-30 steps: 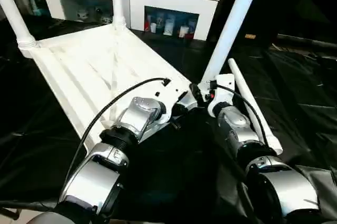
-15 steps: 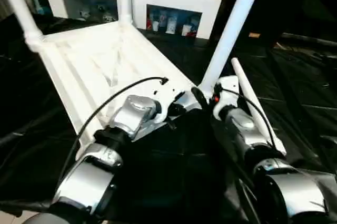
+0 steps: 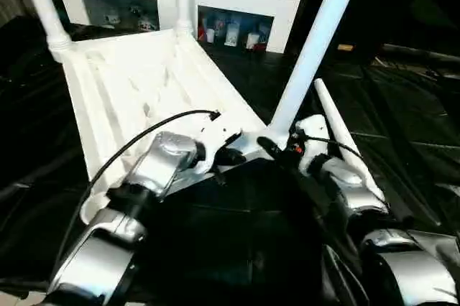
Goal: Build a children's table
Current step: Insert table leg to table base, then rotate leg to tighten
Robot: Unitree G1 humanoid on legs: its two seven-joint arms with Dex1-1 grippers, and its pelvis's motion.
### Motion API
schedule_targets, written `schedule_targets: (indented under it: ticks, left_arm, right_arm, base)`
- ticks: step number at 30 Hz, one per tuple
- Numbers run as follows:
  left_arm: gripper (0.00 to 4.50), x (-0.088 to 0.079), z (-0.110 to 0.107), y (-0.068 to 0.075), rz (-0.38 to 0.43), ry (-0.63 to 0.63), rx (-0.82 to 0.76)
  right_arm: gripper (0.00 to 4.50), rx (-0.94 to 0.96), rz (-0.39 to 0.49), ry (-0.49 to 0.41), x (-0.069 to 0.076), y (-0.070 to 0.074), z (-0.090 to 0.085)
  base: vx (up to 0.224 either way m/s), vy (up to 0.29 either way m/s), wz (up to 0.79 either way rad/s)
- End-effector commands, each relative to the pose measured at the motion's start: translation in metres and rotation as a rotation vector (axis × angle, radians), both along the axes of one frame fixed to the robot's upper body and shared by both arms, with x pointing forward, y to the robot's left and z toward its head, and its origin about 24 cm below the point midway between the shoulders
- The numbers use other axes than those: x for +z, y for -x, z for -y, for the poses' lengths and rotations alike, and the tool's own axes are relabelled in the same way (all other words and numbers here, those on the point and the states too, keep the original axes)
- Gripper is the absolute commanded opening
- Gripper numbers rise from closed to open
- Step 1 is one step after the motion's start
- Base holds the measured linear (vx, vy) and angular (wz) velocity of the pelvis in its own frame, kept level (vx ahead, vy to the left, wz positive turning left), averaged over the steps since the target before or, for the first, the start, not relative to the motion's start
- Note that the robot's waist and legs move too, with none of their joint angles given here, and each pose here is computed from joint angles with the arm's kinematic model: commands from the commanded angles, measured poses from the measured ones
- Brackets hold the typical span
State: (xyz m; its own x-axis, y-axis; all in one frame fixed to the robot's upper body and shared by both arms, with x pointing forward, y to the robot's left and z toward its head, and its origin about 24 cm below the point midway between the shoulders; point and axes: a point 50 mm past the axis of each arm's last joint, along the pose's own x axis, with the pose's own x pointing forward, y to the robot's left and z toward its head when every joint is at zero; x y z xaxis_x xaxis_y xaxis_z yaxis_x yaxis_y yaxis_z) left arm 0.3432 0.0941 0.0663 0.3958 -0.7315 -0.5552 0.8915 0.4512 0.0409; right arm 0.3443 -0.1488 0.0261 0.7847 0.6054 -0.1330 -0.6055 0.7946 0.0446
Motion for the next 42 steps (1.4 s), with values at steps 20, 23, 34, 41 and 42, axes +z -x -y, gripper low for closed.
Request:
schedule_targets:
  ticks: [20, 23, 34, 41, 42]
  left_arm:
    - [0.0, -0.004, -0.02, 0.036, -0.07, 0.058, -0.283]
    - [0.0, -0.003, -0.022, 0.039, -0.075, 0.058, -0.305]
    - [0.0, -0.003, -0.03, 0.048, -0.092, 0.039, -0.384]
    - [0.0, -0.003, -0.032, 0.049, -0.095, 0.035, -0.386]
    - [0.0, -0.003, -0.032, 0.049, -0.096, 0.034, -0.385]
  right_arm:
    - [3.73, 0.338, 0.027, 0.063, 0.001, 0.024, 0.015]
    - [3.73, 0.362, 0.025, 0.066, 0.001, 0.026, 0.015]
    - [3.73, 0.489, 0.016, 0.05, 0.001, 0.036, 0.012]
    - [3.37, 0.536, 0.019, 0.03, 0.003, 0.039, 0.008]
    - [3.31, 0.546, 0.018, 0.029, 0.002, 0.04, 0.007]
  base:
    - [0.0, 0.0, 0.0]
    - [0.0, 0.0, 0.0]
    - [0.0, 0.0, 0.0]
    - [0.0, 0.0, 0.0]
    - [0.0, 0.0, 0.0]
